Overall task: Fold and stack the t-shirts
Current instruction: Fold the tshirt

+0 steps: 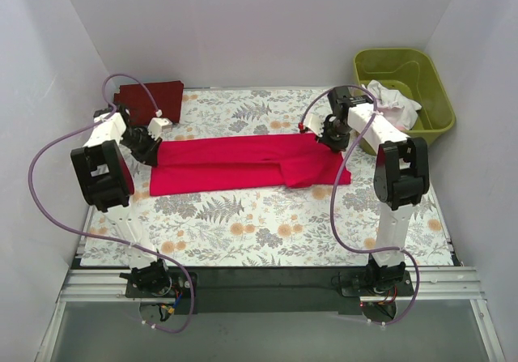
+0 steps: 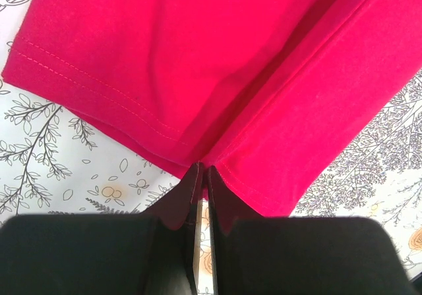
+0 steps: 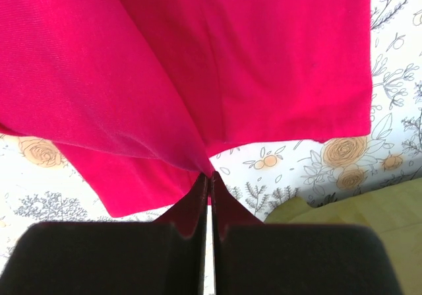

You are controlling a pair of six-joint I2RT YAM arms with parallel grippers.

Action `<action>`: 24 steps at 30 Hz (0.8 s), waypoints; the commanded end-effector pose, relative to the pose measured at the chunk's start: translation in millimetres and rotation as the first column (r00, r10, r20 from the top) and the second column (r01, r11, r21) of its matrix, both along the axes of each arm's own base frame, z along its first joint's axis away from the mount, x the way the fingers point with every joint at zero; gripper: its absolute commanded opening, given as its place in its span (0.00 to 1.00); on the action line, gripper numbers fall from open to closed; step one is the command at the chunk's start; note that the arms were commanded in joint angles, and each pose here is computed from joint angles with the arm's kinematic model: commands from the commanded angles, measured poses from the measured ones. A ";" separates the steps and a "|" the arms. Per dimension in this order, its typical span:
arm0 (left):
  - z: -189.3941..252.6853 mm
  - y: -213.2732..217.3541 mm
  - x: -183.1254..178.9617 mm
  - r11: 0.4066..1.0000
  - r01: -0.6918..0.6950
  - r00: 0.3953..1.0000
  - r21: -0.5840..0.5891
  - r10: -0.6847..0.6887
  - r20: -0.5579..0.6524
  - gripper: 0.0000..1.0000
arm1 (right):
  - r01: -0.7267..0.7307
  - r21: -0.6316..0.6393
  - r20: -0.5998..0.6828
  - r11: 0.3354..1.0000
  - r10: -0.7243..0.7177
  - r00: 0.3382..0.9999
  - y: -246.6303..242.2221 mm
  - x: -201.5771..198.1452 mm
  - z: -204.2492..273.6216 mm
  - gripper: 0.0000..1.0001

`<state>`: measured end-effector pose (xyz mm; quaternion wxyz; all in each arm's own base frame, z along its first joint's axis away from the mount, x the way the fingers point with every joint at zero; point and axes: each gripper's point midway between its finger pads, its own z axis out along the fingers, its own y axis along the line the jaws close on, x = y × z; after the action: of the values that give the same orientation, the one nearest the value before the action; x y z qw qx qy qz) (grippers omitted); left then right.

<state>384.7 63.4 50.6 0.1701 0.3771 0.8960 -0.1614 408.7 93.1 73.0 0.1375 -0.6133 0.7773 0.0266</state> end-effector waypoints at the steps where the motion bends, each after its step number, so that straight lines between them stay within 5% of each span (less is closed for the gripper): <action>1: 4.7 8.9 14.2 0.999 -0.003 0.999 0.040 0.001 0.045 0.00 | -0.049 -0.016 0.035 0.999 0.050 0.998 -2.6 13.1 11.6 0.01; 8: -1.0 9.2 21.9 0.998 -0.047 0.998 0.049 0.045 0.053 0.03 | -0.034 -0.020 0.017 0.999 0.034 0.999 -1.9 18.1 1.4 0.03; 11: 1.4 12.5 32.5 0.991 -0.123 0.990 0.054 0.119 0.069 0.22 | 0.037 -0.001 0.033 0.999 -0.037 0.999 0.5 27.7 8.9 0.34; 14: 16.4 8.9 32.8 0.986 -0.163 0.986 0.028 0.162 0.049 0.36 | 0.120 0.039 0.033 0.992 -0.121 0.992 -3.9 28.0 26.0 0.51; 19: 53.4 -19.2 -1.1 0.970 -0.228 0.973 -0.080 0.230 0.014 0.47 | 0.333 0.132 -0.148 0.934 -0.313 0.938 -20.4 -5.1 44.4 0.55; 24: 50.6 -38.0 -35.7 0.944 -0.304 0.952 -0.129 0.295 -0.079 0.48 | 0.499 0.167 -0.339 0.850 -0.426 0.839 -22.9 -49.1 36.7 0.53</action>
<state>367.8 44.2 80.3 0.1811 0.2539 0.9336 -0.1764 404.2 59.8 97.4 0.1349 -0.4446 0.8796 0.1020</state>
